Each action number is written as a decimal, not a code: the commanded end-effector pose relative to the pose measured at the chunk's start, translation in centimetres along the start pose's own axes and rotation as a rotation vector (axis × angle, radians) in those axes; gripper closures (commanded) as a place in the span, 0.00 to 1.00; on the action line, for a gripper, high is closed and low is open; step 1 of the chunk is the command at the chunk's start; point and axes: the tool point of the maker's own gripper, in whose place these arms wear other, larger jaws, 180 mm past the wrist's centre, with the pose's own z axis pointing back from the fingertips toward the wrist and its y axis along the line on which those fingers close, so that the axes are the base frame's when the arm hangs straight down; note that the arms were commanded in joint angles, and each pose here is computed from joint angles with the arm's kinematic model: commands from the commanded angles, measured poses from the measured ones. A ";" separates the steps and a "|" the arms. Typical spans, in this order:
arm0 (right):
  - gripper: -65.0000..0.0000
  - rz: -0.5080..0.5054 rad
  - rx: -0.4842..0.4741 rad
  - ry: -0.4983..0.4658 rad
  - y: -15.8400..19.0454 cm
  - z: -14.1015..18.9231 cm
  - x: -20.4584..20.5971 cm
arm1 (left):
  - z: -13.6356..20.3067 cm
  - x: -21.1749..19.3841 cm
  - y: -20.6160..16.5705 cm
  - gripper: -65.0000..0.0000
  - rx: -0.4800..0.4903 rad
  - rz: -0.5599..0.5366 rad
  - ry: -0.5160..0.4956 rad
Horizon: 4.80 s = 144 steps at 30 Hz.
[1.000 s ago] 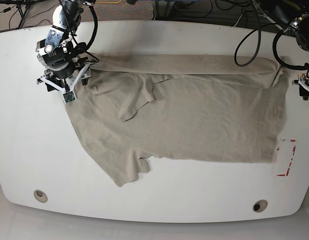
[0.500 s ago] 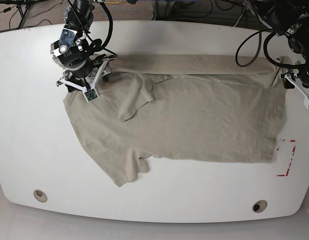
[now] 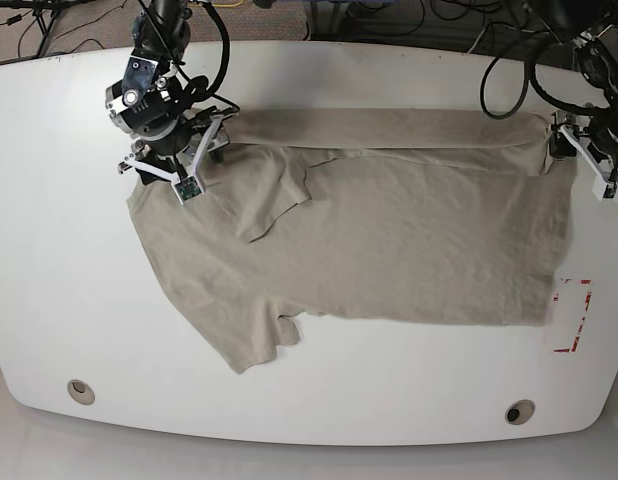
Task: Layout the t-shirt on the table in an organized manner, then fold the t-shirt properly
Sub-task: 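Regrasp the shirt edge with both grippers and pull it taut, then pull the gripped shirt edge apart with both grippers to smooth it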
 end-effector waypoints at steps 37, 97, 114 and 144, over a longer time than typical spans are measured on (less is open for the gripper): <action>0.42 -0.001 -0.007 -0.042 -0.3 0.3 1.0 | -1.3 -2.4 1.6 0.95 0.049 -0.149 0.088; 0.42 -0.007 0.046 -0.076 1.1 0.4 1.7 | 2.7 4.4 3.8 0.57 0.235 -0.230 0.006; 0.42 -0.095 0.065 -0.025 0.2 1.6 -2.9 | 1.6 1.7 0.5 0.57 0.223 -0.203 0.013; 0.43 -0.230 0.006 0.130 -2.2 1.8 -10.0 | 0.2 1.2 2.3 0.57 0.255 -0.204 0.007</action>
